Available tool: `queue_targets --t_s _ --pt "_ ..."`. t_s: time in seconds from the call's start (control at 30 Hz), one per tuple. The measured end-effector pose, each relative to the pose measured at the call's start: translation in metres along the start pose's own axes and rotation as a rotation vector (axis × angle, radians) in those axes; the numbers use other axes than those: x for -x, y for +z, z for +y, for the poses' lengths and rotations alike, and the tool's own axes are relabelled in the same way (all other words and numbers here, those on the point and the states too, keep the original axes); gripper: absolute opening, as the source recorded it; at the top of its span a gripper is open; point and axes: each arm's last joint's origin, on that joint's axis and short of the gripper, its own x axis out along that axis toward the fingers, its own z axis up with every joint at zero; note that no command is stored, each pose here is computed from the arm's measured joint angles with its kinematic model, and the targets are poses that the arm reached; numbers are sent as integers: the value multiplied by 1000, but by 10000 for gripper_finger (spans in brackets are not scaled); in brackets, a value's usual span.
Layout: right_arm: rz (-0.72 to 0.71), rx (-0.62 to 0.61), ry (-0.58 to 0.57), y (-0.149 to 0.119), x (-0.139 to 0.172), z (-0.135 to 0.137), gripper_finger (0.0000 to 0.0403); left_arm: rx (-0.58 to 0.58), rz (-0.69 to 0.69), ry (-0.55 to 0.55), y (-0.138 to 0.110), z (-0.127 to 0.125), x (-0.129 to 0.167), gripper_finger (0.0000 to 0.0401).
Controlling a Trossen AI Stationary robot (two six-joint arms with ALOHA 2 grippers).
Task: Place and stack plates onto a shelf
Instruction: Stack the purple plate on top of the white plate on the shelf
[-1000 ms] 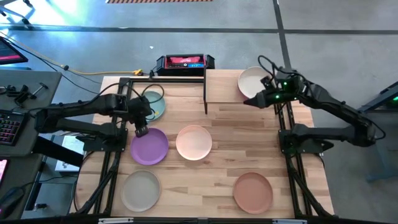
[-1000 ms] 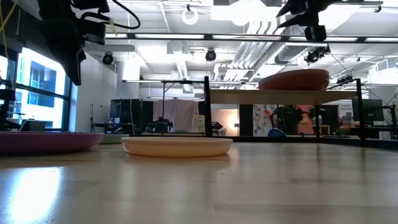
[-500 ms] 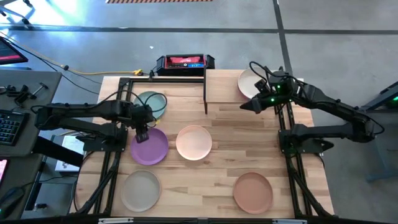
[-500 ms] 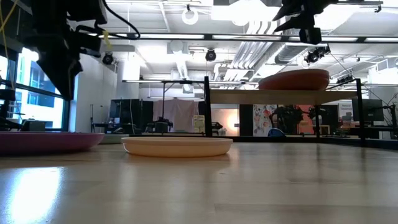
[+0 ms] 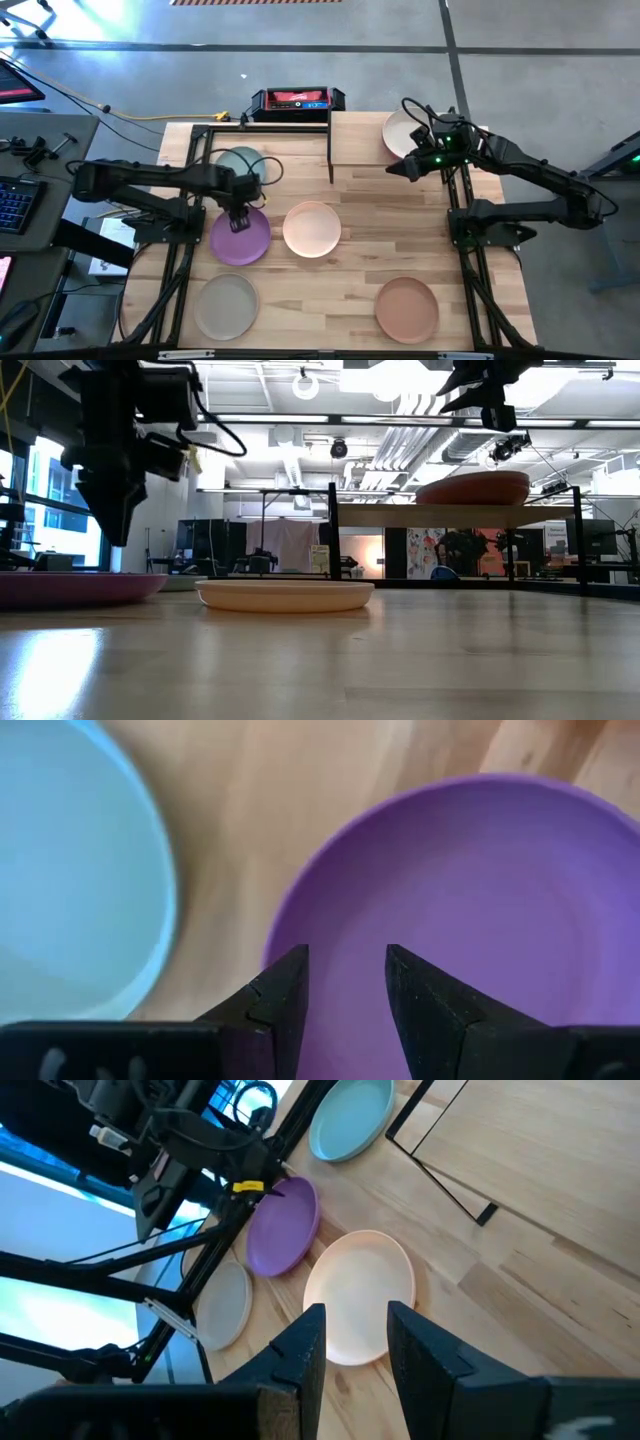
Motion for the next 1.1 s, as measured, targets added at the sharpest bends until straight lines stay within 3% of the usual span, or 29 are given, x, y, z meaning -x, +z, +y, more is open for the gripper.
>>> queue_targets --t_s 0.3,0.73,1.1 --pt "0 3 0 0 0 0 89 4 -102 -58 17 -5 -7 124" --pt "-2 4 -2 0 0 0 89 -239 -177 2 24 -5 -7 124" --pt "-3 1 -3 0 0 0 89 -342 -36 14 29 -7 -35 124"
